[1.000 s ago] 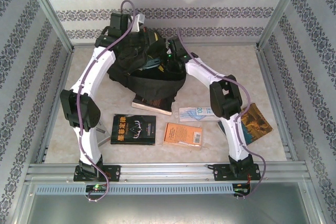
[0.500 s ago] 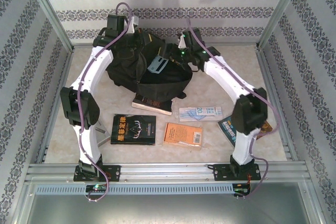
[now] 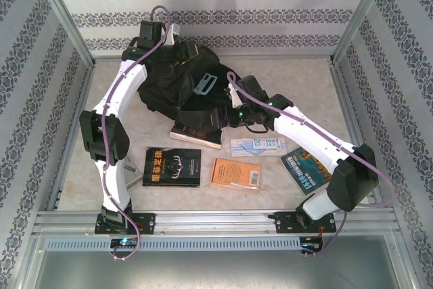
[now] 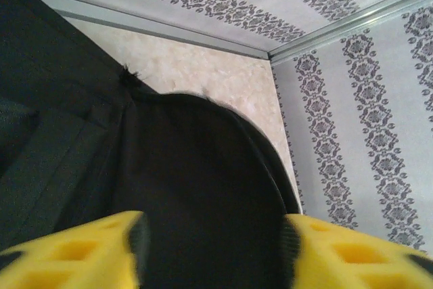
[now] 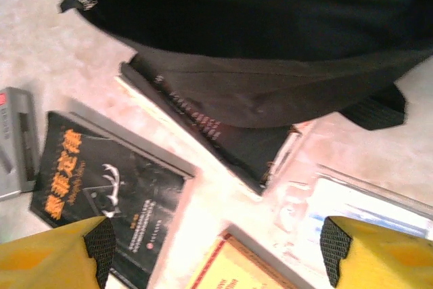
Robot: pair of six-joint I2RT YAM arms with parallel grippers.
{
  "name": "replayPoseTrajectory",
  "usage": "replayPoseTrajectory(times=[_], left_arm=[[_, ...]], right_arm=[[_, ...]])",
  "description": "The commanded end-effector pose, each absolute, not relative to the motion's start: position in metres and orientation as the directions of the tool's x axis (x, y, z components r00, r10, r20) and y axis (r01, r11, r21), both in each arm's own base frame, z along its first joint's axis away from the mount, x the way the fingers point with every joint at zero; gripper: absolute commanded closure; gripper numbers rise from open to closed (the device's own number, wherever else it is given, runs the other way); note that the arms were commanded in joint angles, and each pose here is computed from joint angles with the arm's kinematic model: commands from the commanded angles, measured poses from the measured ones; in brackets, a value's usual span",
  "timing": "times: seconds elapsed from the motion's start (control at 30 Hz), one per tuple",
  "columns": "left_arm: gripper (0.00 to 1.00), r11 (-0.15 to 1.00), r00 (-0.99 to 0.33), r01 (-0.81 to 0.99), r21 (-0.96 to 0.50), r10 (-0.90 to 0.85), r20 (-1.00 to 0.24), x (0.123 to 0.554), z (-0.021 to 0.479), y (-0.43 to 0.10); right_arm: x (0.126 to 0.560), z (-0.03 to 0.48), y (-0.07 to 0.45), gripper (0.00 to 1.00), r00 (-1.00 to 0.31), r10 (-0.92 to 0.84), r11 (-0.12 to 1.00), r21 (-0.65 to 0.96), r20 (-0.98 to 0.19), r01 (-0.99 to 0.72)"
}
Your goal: Pack the student bag
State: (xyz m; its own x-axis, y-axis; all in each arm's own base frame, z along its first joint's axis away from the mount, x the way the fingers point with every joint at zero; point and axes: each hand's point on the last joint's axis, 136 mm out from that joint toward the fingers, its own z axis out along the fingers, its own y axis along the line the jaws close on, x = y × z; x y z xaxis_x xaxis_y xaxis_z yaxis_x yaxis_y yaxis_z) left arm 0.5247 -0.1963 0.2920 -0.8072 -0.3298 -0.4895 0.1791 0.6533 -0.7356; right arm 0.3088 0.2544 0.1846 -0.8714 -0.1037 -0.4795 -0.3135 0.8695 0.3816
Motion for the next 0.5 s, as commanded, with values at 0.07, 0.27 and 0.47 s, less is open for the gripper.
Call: replayPoseTrajectory(times=[0.07, 0.27, 0.47], left_arm=[[0.26, 0.725, -0.768, 0.16, -0.67, -0.335, -0.545, 0.481, 0.338, -0.173], [0.09, 0.889, -0.734, -0.172, -0.425, -0.404, -0.546, 0.406, 0.301, -0.079], [0.0, 0.819, -0.722, -0.537, -0.199, -0.569, -0.394, 0.312, 0.215, 0.016]], right_arm=[[0.319, 0.212, 0.224, 0.17, -0.795, -0.066, 0.923, 0.266, -0.602, -0.278], [0.312, 0.209, 0.215, 0.16, -0.792, -0.044, 0.932, 0.26, -0.609, -0.252], [0.3, 0.2, 0.215, 0.15, -0.791, -0.044, 0.916, 0.292, -0.61, -0.276]])
